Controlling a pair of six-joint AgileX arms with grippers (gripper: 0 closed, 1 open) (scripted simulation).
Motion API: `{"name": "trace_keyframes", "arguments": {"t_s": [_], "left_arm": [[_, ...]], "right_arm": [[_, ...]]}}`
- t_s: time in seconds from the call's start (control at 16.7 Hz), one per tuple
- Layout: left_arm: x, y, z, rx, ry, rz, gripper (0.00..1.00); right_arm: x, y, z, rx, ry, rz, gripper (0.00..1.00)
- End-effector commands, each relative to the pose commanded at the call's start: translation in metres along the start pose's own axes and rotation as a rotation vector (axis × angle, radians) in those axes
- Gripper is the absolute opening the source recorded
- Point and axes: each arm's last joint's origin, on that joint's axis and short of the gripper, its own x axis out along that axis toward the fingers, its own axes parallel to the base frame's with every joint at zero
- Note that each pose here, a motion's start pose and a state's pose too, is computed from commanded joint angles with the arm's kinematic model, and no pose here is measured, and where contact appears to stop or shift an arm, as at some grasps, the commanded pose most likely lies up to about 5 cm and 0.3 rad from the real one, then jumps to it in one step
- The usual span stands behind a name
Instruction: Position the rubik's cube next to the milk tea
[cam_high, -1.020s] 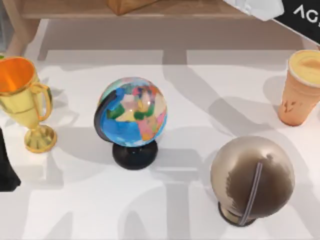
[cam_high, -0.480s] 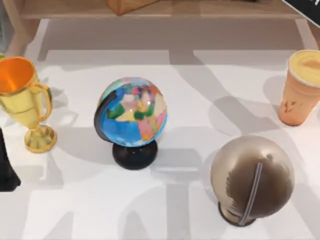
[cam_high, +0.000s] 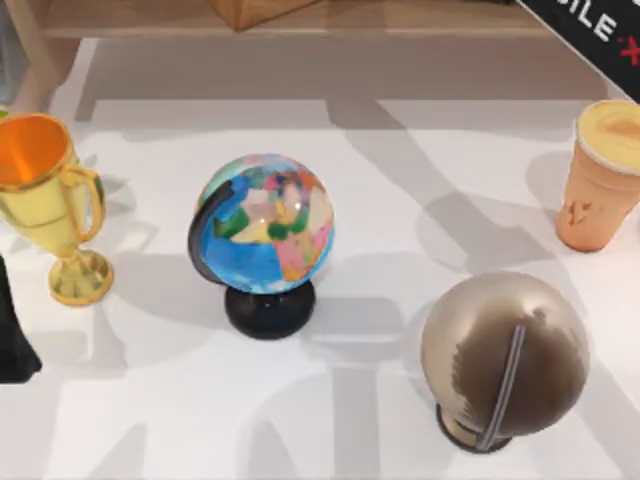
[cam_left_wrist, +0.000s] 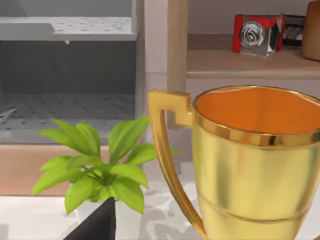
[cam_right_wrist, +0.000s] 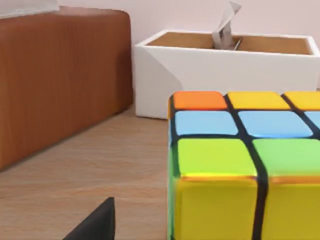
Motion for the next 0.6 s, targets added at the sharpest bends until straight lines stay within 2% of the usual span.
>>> {"name": "trace_keyframes", "arguments": {"t_s": [0.24, 0.6], "left_arm": [[0.0000, 0.0000, 0.0000, 0.000, 0.000, 0.000, 1.00], [0.0000, 0.0000, 0.0000, 0.000, 0.000, 0.000, 1.00]], "right_arm": [[0.0001, 0.0001, -0.0002, 0.000, 0.000, 0.000, 1.00], [0.0001, 0.0001, -0.0002, 0.000, 0.000, 0.000, 0.55]]}}
